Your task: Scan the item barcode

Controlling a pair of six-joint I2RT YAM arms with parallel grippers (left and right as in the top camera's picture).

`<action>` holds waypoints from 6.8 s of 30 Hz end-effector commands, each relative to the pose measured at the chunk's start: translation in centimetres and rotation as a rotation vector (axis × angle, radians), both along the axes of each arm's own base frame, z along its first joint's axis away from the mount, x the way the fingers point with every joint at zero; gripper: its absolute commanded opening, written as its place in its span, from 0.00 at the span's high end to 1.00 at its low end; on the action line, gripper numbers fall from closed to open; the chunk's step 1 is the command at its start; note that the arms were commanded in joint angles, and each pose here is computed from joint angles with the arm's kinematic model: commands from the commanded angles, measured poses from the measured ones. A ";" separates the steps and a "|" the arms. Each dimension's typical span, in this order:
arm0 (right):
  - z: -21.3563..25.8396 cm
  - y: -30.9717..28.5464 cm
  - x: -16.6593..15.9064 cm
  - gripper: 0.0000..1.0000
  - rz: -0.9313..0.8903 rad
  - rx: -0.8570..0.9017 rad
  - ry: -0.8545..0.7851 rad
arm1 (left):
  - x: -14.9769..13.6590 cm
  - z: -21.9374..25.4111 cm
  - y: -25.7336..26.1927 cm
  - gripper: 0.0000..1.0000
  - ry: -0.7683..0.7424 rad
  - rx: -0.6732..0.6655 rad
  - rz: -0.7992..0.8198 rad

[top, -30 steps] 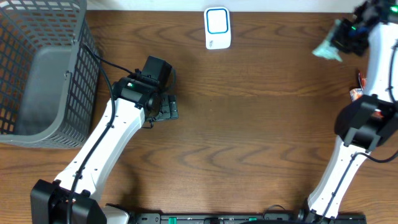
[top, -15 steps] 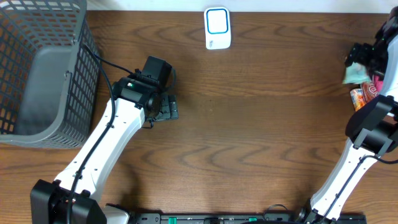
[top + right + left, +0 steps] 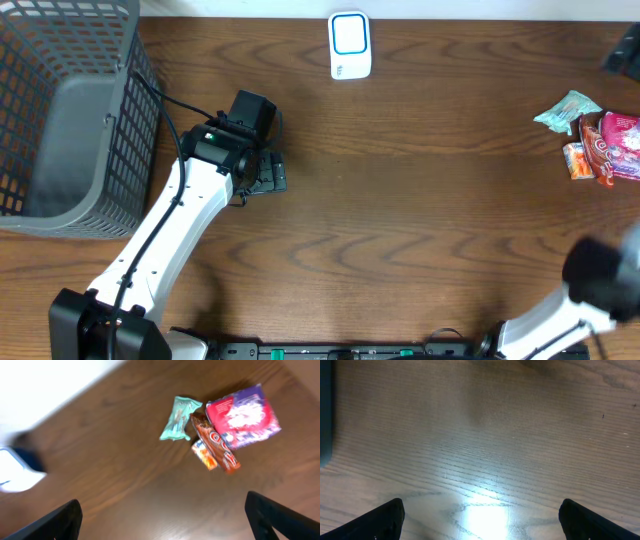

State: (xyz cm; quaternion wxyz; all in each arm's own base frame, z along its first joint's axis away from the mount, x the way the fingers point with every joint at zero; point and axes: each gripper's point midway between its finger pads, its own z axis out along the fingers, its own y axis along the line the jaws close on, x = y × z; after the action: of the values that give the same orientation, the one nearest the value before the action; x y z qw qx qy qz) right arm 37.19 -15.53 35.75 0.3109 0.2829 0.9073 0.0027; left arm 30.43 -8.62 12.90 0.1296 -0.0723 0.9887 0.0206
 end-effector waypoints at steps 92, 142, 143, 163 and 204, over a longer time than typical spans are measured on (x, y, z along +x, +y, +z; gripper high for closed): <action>-14.5 20.7 -17.0 0.01 0.689 -0.132 -0.703 | 0.0 -0.2 0.4 0.02 0.003 0.025 -0.006; -20.1 16.7 -12.6 0.01 0.434 -0.298 -0.838 | 0.0 -0.2 0.4 0.02 0.003 0.025 -0.006; -20.1 16.7 -12.6 0.01 0.433 -0.292 -0.839 | 0.0 -0.2 0.4 0.02 0.003 0.025 -0.006; -20.2 16.5 -12.6 0.01 0.470 -0.394 -0.816 | 0.0 -0.2 0.4 0.02 0.003 0.025 -0.006; -20.1 16.6 -12.6 0.01 0.470 -0.380 -0.824 | 0.0 -0.2 0.4 0.02 0.003 0.025 -0.006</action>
State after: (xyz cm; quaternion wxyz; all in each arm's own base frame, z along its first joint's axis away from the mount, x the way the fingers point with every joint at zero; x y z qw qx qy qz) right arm 24.62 0.96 15.71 0.6792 -0.0114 0.7335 0.0206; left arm 30.38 -8.60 12.84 0.1287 -0.0707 0.9889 0.0212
